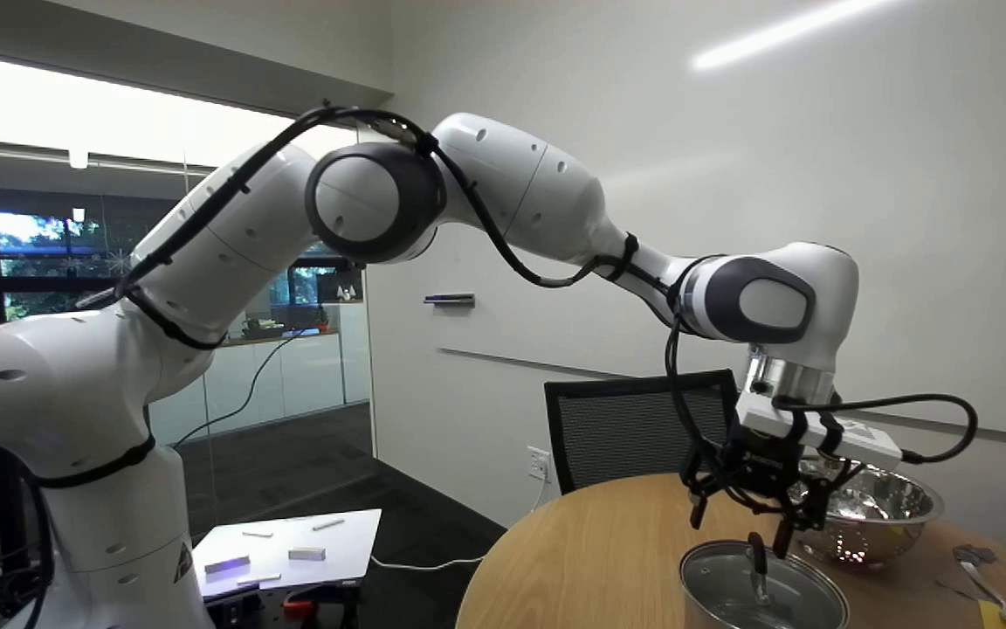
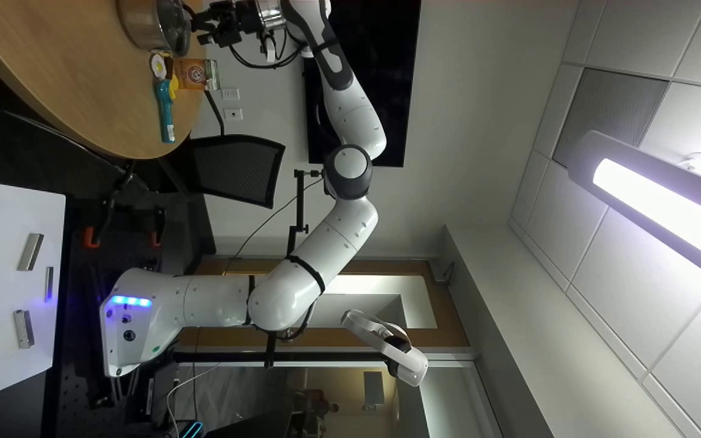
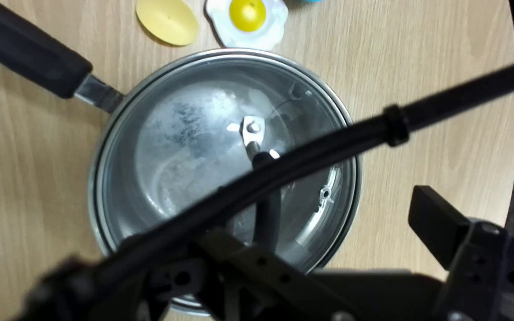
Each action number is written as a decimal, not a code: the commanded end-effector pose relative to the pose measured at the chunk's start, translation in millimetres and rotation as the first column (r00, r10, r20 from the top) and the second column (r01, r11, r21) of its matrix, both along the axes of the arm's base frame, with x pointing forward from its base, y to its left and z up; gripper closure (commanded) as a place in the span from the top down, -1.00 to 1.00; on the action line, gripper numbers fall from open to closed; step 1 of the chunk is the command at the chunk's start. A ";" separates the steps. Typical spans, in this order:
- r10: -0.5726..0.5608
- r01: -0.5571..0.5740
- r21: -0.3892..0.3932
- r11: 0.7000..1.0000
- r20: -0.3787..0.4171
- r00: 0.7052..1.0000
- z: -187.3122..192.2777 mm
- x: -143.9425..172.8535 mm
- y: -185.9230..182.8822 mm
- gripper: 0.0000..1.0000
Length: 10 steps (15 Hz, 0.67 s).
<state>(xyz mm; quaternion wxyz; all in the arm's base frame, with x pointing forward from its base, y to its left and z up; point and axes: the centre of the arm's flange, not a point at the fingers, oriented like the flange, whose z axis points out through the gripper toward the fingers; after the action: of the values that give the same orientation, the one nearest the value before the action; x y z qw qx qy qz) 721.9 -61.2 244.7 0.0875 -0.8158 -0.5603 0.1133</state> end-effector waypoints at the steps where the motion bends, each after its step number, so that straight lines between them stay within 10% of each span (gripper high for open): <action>1: 0.010 -0.010 -0.030 0.999 -0.012 1.000 -2.3 -4.5 6.2 1.00; 10: 0.022 -0.022 -0.041 0.999 -0.015 1.000 -6.5 -2.8 5.1 -0.26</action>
<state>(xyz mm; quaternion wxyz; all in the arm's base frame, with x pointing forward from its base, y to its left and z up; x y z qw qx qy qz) 721.1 -58.1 235.7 0.0821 -0.8106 -0.5661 0.1252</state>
